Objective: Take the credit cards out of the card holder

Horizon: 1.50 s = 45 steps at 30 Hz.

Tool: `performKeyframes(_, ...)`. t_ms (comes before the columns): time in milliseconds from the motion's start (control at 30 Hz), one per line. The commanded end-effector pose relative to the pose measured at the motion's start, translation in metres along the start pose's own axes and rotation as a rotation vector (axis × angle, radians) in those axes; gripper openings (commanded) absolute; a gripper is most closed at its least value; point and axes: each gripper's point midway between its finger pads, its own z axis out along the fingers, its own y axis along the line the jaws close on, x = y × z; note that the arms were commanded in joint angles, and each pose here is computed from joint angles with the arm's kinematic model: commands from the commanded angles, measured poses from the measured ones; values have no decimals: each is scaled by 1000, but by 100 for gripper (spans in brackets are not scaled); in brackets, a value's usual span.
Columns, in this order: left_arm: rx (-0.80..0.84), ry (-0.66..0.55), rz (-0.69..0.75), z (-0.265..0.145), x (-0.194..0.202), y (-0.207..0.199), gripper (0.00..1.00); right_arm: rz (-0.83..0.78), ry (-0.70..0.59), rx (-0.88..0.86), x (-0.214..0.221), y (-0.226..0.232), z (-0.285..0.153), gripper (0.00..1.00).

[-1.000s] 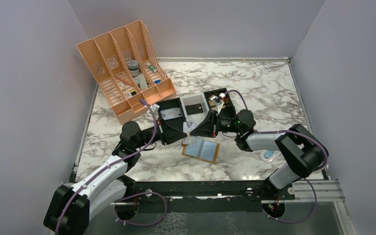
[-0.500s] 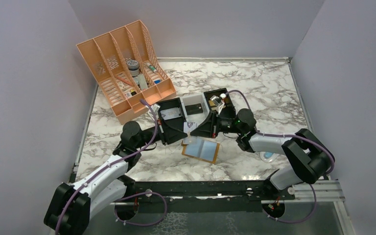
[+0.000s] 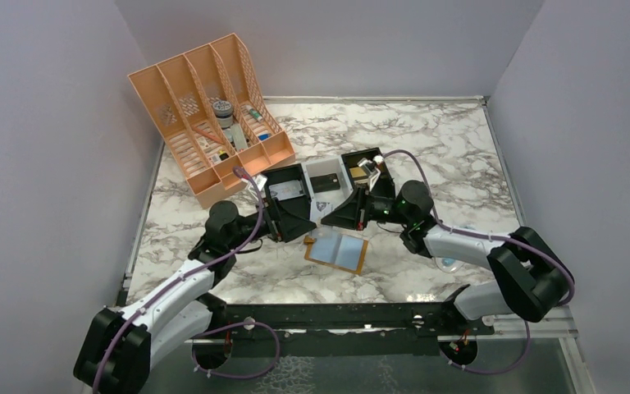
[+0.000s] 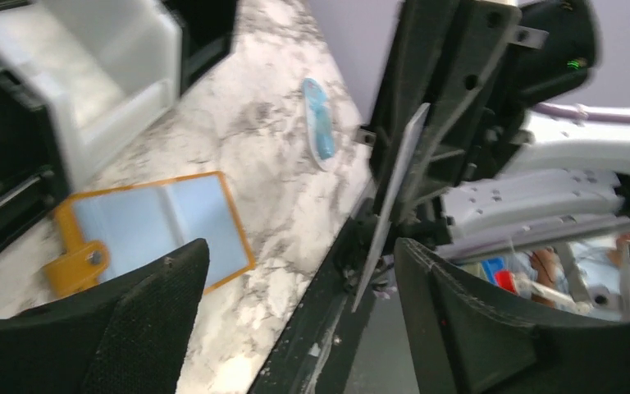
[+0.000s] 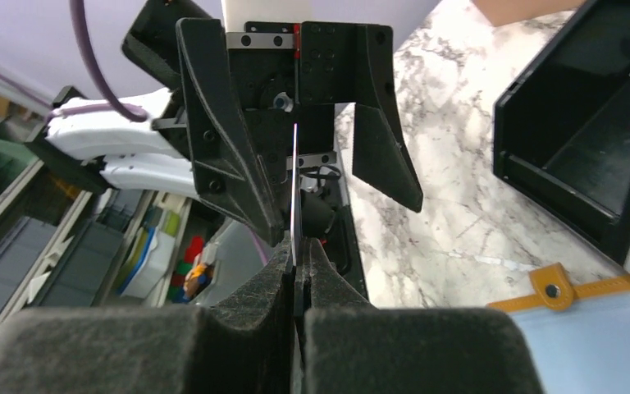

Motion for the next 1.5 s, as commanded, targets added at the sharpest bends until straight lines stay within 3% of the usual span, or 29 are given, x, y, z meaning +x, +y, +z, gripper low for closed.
performKeyframes(0, -218, -37, 75, -8, -14, 28, 91, -33, -42, 113, -11, -12, -2, 1)
performKeyframes(100, -373, -33, 158, -20, -26, 42, 99, -60, -38, 175, -15, -17, -4, 1)
performKeyframes(467, -947, -101, 342, -94, -88, 70, 99, -189, -39, 326, -33, -25, -14, 1)
performKeyframes(633, -1094, -85, 412, -110, -102, 84, 99, -254, -10, 337, -43, -22, -11, 1)
performKeyframes(767, -1203, -28, 384, -122, -105, 103, 99, -297, 5, 367, -51, -25, -9, 1)
performKeyframes(1000, -1125, -122, 234, -140, -112, 128, 99, -499, 90, 542, -56, -43, 21, 1)
performKeyframes(1200, -1173, -204, 257, -155, -120, 124, 99, -715, 241, 670, -45, -78, 62, 1)
performKeyframes(1467, -1206, -333, 297, -174, -133, 106, 99, -866, 349, 785, -56, -132, 91, 1)
